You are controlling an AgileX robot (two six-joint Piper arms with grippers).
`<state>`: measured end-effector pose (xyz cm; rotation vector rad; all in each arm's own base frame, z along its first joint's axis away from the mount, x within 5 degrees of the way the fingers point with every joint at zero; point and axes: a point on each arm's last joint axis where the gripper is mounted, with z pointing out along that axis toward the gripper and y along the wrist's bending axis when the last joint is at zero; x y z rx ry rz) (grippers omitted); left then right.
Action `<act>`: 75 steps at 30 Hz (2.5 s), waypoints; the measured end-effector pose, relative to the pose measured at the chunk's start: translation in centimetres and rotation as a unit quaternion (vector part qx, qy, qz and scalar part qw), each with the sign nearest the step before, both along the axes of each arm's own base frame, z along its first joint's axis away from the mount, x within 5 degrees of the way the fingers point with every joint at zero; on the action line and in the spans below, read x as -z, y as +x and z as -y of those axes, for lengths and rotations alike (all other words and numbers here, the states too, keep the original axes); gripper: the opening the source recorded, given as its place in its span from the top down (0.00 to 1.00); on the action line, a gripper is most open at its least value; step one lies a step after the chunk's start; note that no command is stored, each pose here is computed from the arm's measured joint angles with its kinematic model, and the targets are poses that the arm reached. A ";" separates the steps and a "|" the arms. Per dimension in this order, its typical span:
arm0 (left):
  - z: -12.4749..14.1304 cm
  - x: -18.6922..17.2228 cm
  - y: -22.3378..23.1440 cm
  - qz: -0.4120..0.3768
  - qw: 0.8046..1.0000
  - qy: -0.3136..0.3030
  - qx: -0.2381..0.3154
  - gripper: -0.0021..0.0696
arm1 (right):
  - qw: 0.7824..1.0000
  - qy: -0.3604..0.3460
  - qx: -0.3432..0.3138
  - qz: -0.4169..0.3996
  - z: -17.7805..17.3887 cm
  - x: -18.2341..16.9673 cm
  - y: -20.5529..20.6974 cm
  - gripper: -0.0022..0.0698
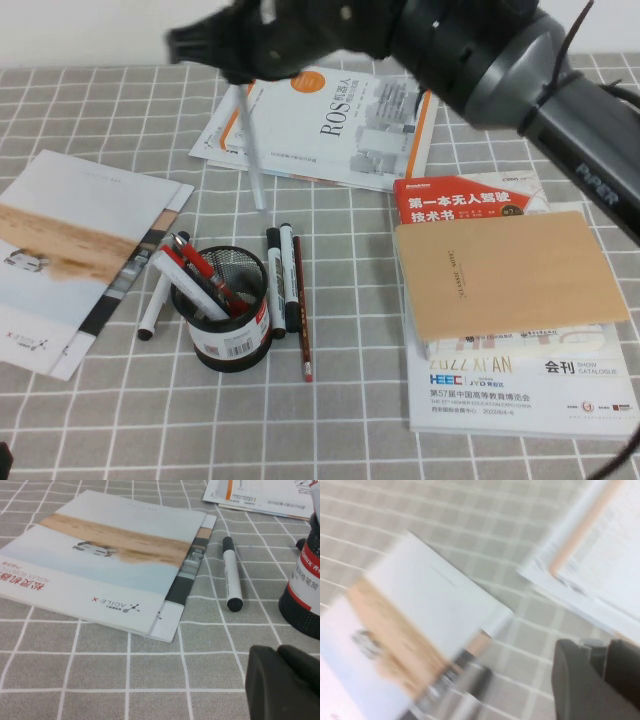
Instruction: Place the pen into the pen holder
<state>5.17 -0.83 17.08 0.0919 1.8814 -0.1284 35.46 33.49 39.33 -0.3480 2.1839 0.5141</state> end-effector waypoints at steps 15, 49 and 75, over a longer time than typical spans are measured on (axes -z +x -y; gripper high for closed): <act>0.0 0.0 0.0 0.000 1.000 0.000 0.000 0.98 | 0.920 0.231 -0.156 0.275 -0.5 3.4 -5.9 0.87; 0.0 0.0 0.0 0.000 1.000 0.000 0.000 0.98 | 0.905 0.154 -0.224 0.328 1.9 13.8 -8.0 0.59; 0.0 0.0 0.0 0.000 1.000 0.000 0.000 0.98 | 0.961 -0.012 -0.172 0.215 17.1 10.7 -19.3 0.99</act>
